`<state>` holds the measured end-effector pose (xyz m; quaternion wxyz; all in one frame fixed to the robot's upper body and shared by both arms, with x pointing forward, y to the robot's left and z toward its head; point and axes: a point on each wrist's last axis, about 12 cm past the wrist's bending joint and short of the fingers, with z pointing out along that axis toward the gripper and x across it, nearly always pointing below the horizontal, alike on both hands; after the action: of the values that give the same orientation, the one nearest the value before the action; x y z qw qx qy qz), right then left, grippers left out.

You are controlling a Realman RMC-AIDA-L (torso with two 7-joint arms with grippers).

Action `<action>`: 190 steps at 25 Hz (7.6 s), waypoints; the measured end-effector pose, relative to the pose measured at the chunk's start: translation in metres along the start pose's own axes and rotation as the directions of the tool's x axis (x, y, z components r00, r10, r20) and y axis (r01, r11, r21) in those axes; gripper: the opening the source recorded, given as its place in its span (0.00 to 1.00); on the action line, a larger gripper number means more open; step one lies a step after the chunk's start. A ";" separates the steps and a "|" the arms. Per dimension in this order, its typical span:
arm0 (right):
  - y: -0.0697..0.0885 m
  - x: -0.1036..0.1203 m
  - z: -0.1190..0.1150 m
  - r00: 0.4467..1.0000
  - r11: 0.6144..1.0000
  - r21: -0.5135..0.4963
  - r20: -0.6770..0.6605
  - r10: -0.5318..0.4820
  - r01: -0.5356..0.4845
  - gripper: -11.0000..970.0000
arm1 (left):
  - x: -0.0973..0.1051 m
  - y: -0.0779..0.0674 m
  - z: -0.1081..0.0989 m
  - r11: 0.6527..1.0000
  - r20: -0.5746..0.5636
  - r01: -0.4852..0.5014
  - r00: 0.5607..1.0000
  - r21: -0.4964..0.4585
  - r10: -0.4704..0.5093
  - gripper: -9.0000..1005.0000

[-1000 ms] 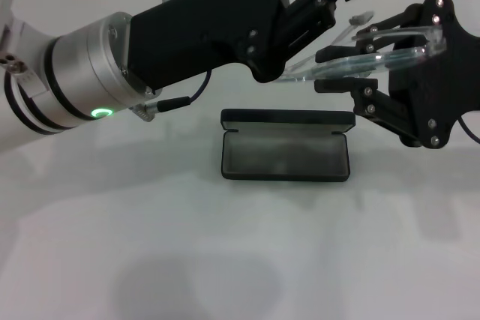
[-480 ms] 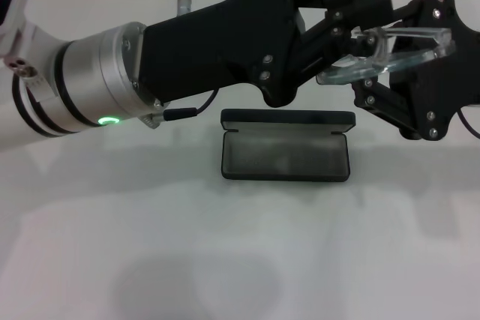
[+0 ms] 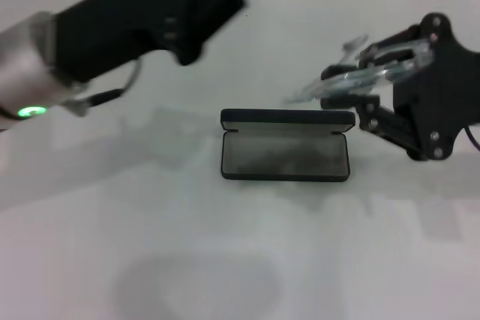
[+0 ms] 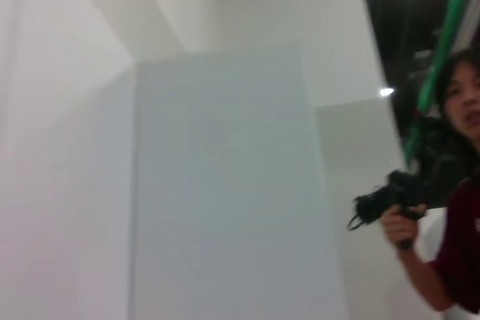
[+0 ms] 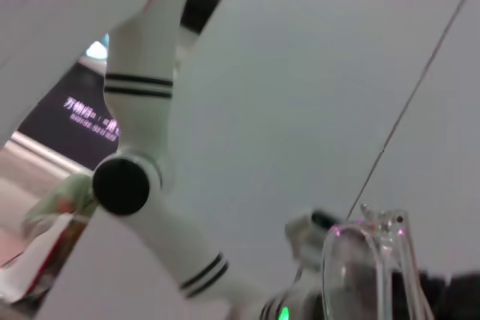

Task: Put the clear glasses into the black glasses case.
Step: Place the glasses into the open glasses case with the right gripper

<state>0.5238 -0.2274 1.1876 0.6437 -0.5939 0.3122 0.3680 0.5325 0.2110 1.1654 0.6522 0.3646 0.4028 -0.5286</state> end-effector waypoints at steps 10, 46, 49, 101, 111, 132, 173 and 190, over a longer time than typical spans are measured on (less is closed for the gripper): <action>-0.047 -0.034 0.039 0.647 0.895 0.016 -0.685 0.334 -0.445 0.13 | -0.019 -0.013 -0.060 0.995 -0.104 -0.039 0.994 -0.092 0.029 0.16; -0.075 0.050 0.163 0.126 0.848 -0.008 -0.990 0.070 -0.529 0.13 | -0.008 -0.027 -0.075 0.987 -0.123 -0.053 0.992 -0.150 0.035 0.16; -0.073 0.055 0.161 0.124 0.846 0.000 -0.989 0.078 -0.533 0.13 | -0.011 -0.029 -0.078 0.992 -0.131 -0.053 0.991 -0.115 0.037 0.16; -0.069 0.076 0.159 0.157 0.854 -0.007 -0.984 0.087 -0.520 0.13 | -0.006 -0.061 -0.104 0.999 -0.202 0.005 0.979 -0.035 -0.012 0.17; -0.069 0.079 0.158 0.149 0.857 0.006 -0.984 0.097 -0.516 0.13 | -0.005 -0.061 -0.104 0.999 -0.206 0.009 0.978 -0.033 -0.015 0.17; -0.065 0.077 0.165 0.131 0.860 -0.059 -0.991 0.008 -0.507 0.13 | -0.005 -0.064 -0.107 0.999 -0.207 -0.001 0.978 -0.043 -0.008 0.17; -0.063 0.079 0.169 0.124 0.871 -0.083 -0.992 -0.025 -0.485 0.21 | -0.002 -0.067 -0.109 0.999 -0.194 -0.013 0.981 -0.045 0.004 0.17; -0.061 0.080 0.169 0.121 0.876 -0.101 -0.991 -0.049 -0.472 0.18 | -0.005 -0.066 -0.111 0.998 -0.193 -0.026 0.981 -0.058 0.015 0.17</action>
<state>0.6121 -0.0525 1.1696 0.0887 -0.7502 0.6541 0.0389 0.4515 0.3015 1.1207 0.6264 0.3983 0.4759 -0.4717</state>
